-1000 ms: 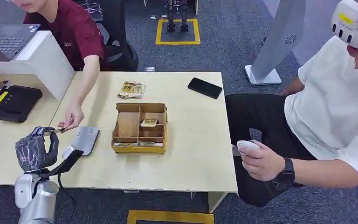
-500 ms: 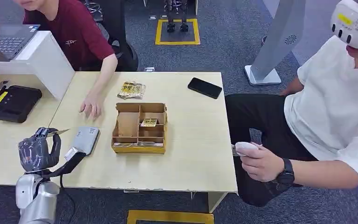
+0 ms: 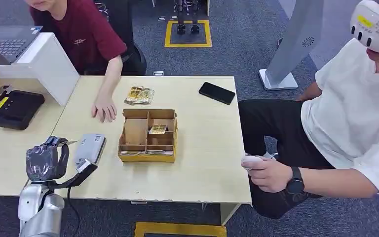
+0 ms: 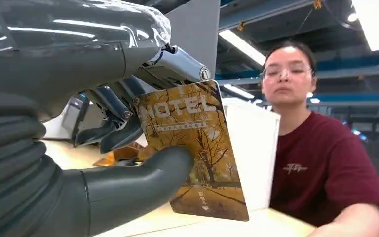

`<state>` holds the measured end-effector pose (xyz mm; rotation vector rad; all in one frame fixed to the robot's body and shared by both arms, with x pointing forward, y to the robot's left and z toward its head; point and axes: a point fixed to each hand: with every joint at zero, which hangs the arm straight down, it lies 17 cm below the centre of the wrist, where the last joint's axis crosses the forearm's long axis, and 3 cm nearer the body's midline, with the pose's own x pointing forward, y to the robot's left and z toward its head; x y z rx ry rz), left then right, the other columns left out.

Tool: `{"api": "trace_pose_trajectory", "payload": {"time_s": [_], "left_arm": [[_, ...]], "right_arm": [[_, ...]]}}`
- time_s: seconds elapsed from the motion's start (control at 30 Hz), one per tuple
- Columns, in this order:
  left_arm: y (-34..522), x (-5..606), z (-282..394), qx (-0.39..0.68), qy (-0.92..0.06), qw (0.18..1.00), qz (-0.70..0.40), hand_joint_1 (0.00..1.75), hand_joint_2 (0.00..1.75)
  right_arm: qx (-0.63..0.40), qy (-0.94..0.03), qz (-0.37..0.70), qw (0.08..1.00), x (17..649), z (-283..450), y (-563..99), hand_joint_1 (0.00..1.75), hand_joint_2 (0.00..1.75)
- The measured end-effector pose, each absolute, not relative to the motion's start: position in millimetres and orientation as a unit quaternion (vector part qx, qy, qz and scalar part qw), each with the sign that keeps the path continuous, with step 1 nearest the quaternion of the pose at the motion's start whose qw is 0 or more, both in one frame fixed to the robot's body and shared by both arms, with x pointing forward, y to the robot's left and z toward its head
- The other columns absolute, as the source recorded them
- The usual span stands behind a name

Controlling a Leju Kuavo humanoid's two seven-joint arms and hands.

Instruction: Pass the card to the sensor for recognition and then transmit it.

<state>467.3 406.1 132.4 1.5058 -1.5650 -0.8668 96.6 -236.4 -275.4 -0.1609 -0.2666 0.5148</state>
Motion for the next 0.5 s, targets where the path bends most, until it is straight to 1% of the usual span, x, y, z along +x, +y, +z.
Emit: {"api": "trace_pose_trajectory", "payload": {"time_s": [0.27, 0.5], "left_arm": [[425, 468, 123, 0.622, -0.568, 0.437, -0.316, 1.75, 1.75], [429, 471, 121, 0.629, -0.552, 0.446, -0.316, 1.75, 1.75]], "right_arm": [[-0.080, -0.131, 0.252, 0.956, 97, -275, -237, 0.00, 1.75], [-0.081, -0.128, 0.251, 0.956, 96, -276, -237, 0.00, 1.75]]}}
